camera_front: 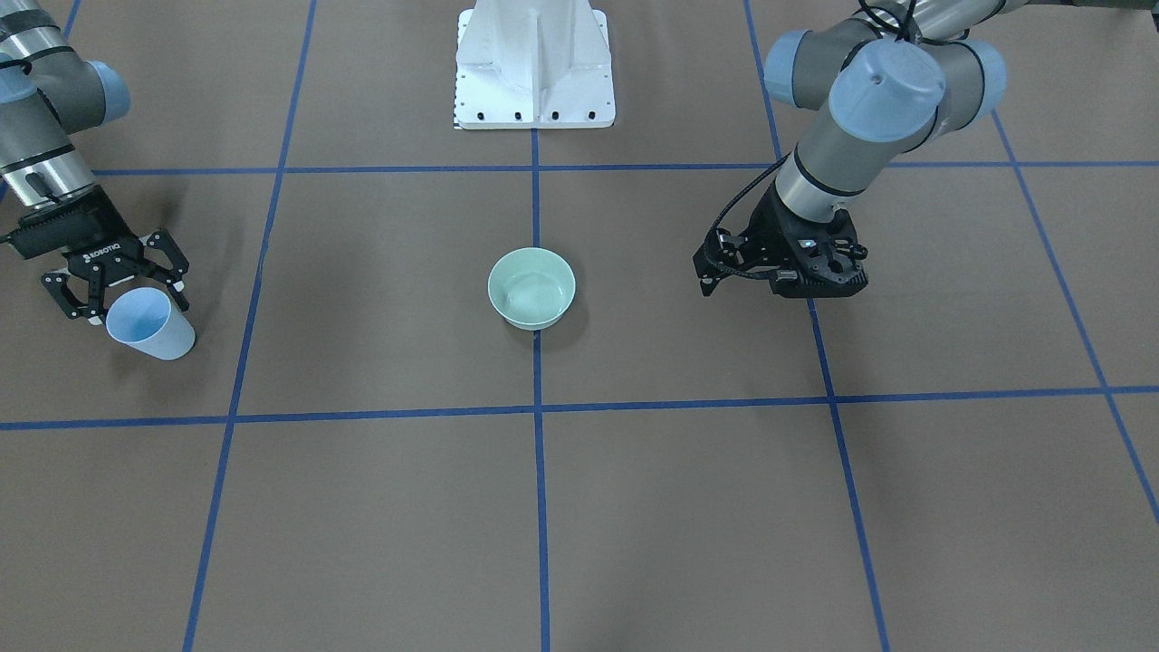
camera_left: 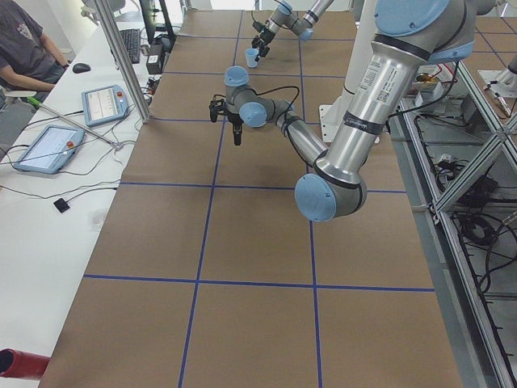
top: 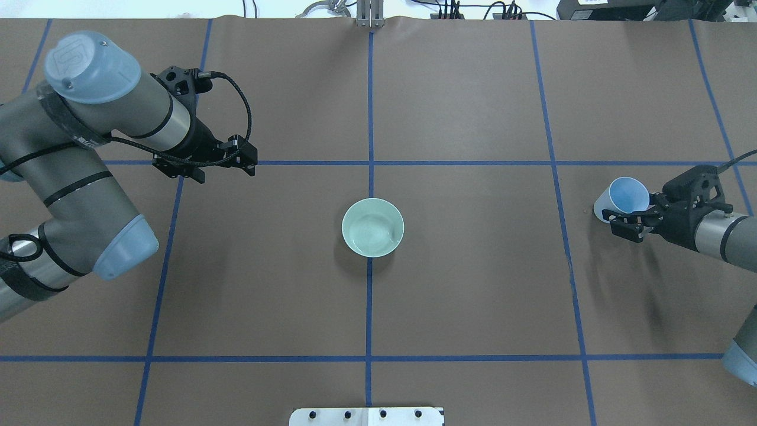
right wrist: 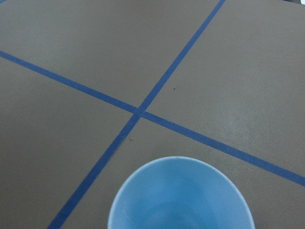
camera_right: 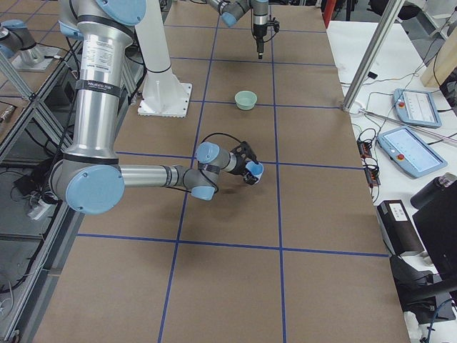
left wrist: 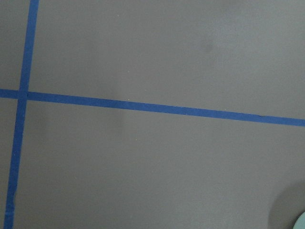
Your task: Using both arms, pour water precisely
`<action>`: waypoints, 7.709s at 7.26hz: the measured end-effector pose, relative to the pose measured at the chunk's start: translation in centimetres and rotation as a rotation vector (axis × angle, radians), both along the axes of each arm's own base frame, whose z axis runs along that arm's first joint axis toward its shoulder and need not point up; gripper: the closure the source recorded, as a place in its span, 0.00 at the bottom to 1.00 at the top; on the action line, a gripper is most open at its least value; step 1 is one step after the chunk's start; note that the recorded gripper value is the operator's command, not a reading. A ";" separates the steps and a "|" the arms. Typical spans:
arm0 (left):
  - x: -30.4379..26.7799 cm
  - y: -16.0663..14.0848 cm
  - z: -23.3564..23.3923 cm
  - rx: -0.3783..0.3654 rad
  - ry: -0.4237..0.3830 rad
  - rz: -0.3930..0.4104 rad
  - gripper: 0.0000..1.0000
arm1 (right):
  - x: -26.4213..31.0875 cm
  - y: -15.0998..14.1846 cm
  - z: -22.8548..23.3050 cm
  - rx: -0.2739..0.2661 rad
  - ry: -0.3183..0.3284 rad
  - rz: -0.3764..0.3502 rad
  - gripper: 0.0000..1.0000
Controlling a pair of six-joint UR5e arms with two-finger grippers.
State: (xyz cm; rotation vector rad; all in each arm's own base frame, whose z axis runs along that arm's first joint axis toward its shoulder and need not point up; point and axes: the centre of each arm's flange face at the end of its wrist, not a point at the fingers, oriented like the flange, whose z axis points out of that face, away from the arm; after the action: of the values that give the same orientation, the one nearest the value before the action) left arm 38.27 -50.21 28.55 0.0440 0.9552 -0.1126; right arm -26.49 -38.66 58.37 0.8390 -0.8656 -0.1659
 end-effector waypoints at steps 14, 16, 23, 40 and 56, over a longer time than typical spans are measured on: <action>-7.9 -6.2 6.3 0.098 -0.136 0.037 0.01 | -25.7 2.4 -37.9 -0.073 0.500 -0.162 0.87; -7.9 -6.2 6.3 0.097 -0.135 0.037 0.01 | -28.1 2.0 -41.4 -0.065 0.666 -0.236 0.87; -7.9 -6.3 7.4 0.081 -0.146 0.038 0.01 | -33.7 0.6 -43.7 -0.049 1.012 -0.442 1.00; -8.6 -5.5 9.9 -0.003 -0.102 0.081 0.01 | -37.4 0.4 -48.6 -0.052 1.282 -0.443 1.00; -9.5 -6.5 7.5 0.036 -0.100 0.043 0.01 | 0.0 -6.5 -19.7 -0.398 0.120 0.055 0.83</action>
State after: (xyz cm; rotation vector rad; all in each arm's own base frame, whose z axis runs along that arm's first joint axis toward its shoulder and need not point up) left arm 28.80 -56.74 36.04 0.0618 0.8574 -0.0532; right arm -26.51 -45.12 38.71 0.4742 -0.7300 0.0068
